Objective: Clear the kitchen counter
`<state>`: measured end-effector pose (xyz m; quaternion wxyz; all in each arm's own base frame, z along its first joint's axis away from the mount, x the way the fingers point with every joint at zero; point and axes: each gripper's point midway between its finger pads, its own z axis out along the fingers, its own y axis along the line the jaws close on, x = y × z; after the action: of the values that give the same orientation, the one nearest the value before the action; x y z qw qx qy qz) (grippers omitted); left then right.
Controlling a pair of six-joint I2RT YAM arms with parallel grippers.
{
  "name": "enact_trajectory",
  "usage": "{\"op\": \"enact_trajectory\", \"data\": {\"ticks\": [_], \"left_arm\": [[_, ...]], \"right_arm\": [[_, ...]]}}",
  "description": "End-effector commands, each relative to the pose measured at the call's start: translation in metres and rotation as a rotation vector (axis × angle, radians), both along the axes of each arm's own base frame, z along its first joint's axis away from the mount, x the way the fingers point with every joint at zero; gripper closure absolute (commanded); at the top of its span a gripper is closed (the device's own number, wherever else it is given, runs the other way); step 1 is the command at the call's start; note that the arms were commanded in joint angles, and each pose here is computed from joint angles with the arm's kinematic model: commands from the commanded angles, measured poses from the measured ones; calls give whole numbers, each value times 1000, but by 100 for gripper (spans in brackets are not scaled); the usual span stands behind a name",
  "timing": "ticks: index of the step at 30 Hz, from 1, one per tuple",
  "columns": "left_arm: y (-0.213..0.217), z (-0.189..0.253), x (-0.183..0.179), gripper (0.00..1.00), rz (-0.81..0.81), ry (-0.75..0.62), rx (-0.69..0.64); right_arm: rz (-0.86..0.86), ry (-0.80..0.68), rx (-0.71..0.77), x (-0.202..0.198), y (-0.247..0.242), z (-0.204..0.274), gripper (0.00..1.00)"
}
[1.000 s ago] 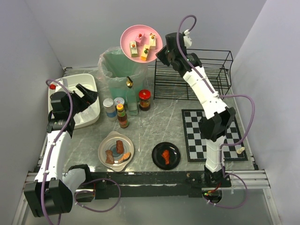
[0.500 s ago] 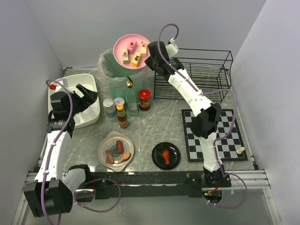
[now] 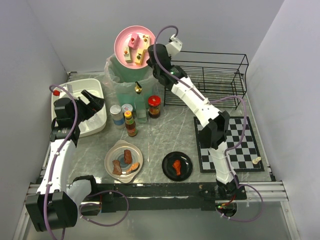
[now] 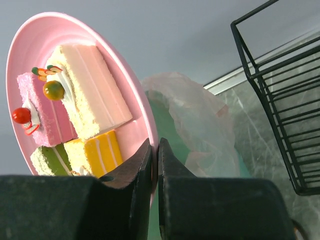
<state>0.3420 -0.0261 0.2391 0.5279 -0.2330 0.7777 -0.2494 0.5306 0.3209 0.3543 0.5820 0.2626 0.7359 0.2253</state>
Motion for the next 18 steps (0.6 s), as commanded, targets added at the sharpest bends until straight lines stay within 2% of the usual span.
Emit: {"op": "enact_trajectory", "data": {"ticks": [1, 6, 18], "left_arm": [[-2, 5, 1, 1, -17, -19, 6], [-2, 4, 1, 1, -16, -20, 3], [-4, 3, 3, 1, -25, -19, -8]], "right_arm": [[-69, -120, -4, 12, -2, 27, 100], [-73, -146, -63, 19, 3, 20, 100], [-191, -375, -445, 11, 1, 52, 100]]}}
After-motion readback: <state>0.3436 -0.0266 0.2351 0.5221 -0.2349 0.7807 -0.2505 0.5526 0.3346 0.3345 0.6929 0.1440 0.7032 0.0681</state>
